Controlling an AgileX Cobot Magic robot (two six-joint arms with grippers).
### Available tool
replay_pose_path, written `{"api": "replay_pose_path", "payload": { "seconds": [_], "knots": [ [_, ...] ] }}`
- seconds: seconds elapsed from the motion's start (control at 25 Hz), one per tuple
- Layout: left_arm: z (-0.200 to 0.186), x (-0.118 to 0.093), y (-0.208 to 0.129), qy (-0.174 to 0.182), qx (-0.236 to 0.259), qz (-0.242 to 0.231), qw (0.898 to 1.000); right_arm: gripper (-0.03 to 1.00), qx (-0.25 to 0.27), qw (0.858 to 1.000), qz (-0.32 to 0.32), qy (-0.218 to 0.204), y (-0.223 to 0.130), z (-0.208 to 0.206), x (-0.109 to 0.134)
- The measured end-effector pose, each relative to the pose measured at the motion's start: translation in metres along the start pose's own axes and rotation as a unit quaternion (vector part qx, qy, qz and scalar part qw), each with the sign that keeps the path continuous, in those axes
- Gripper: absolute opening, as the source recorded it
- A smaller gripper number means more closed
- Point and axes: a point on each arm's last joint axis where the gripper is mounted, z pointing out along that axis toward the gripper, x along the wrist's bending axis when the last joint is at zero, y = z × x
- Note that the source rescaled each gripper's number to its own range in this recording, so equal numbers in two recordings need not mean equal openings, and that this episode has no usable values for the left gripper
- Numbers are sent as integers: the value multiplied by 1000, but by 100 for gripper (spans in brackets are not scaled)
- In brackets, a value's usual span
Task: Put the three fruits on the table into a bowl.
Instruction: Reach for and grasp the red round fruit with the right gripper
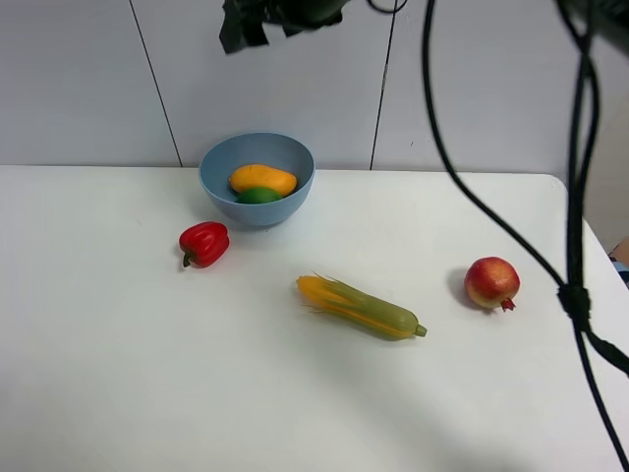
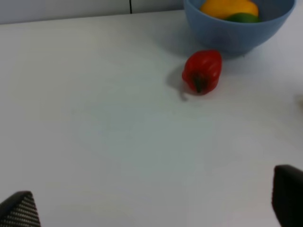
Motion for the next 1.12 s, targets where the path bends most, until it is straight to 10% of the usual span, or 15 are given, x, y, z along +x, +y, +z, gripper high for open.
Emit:
{"api": "replay_pose_path", "payload": {
  "seconds": [0.44, 0.72, 1.12],
  "knots": [
    [0, 0, 0, 0, 0, 0, 1000, 54, -47, 995, -19, -83, -17, -131, 12],
    [0, 0, 0, 0, 0, 0, 1000, 54, 56, 986, 80, -133, -151, -139, -5],
    [0, 0, 0, 0, 0, 0, 1000, 57, 185, 917, 270, -230, -326, -150, -35]
  ]
}}
